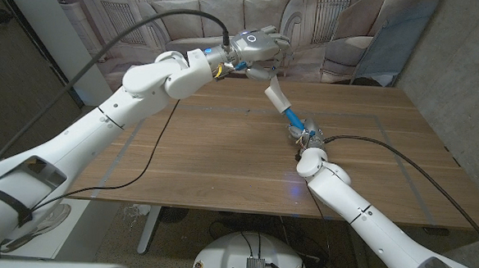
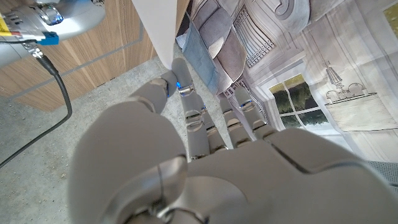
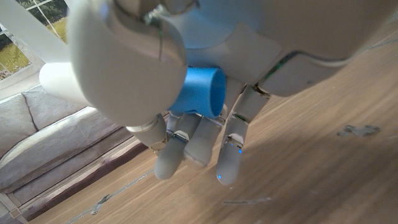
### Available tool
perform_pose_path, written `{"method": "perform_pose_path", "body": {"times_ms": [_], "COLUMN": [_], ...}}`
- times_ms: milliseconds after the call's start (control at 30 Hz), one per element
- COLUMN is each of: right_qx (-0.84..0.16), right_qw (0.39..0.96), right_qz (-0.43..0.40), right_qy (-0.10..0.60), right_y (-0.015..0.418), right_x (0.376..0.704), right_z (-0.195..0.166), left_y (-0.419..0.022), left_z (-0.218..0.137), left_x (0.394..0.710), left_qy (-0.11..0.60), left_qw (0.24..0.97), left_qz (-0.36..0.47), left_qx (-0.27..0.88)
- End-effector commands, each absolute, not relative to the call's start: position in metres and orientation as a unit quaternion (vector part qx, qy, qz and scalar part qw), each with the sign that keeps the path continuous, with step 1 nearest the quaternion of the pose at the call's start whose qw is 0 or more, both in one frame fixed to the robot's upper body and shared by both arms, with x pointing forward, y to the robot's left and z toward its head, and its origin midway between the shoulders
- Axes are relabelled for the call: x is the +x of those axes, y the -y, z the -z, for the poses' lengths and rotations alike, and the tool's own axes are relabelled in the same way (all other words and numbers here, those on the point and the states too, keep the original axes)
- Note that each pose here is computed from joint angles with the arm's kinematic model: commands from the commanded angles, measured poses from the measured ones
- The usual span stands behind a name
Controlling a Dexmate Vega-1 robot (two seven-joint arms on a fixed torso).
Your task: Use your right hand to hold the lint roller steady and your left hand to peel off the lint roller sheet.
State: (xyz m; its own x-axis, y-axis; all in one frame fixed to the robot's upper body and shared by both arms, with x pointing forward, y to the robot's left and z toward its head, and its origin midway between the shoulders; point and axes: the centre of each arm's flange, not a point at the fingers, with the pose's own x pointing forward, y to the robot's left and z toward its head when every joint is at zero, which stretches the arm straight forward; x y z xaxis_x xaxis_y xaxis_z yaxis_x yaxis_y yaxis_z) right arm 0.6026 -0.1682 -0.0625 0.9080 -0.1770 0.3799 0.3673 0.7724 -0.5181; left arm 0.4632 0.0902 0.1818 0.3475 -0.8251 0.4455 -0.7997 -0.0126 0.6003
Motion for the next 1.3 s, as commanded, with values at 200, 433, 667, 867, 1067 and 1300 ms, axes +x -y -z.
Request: {"method": "perform_pose_path", "body": {"times_ms": [200, 433, 667, 867, 1067, 1300], "right_qx": [-0.285, -0.275, -0.268, -0.262, -0.258, -0.246], "right_qw": [0.936, 0.938, 0.938, 0.938, 0.937, 0.936], "right_qz": [0.152, 0.154, 0.168, 0.174, 0.184, 0.202], "right_qy": [0.144, 0.147, 0.142, 0.144, 0.147, 0.148], "right_y": [0.169, 0.167, 0.166, 0.167, 0.167, 0.170], "right_x": [0.602, 0.601, 0.602, 0.604, 0.604, 0.606], "right_z": [0.071, 0.071, 0.071, 0.069, 0.068, 0.065], "left_y": [-0.095, -0.099, -0.104, -0.108, -0.111, -0.114], "left_z": [-0.178, -0.177, -0.177, -0.177, -0.177, -0.176], "left_x": [0.449, 0.446, 0.441, 0.437, 0.434, 0.431], "left_qy": [0.585, 0.591, 0.596, 0.599, 0.610, 0.611], "left_qw": [0.403, 0.402, 0.400, 0.397, 0.392, 0.389], "left_qz": [0.014, 0.013, 0.014, 0.014, 0.015, 0.013], "left_qx": [0.704, 0.699, 0.696, 0.695, 0.689, 0.689]}}
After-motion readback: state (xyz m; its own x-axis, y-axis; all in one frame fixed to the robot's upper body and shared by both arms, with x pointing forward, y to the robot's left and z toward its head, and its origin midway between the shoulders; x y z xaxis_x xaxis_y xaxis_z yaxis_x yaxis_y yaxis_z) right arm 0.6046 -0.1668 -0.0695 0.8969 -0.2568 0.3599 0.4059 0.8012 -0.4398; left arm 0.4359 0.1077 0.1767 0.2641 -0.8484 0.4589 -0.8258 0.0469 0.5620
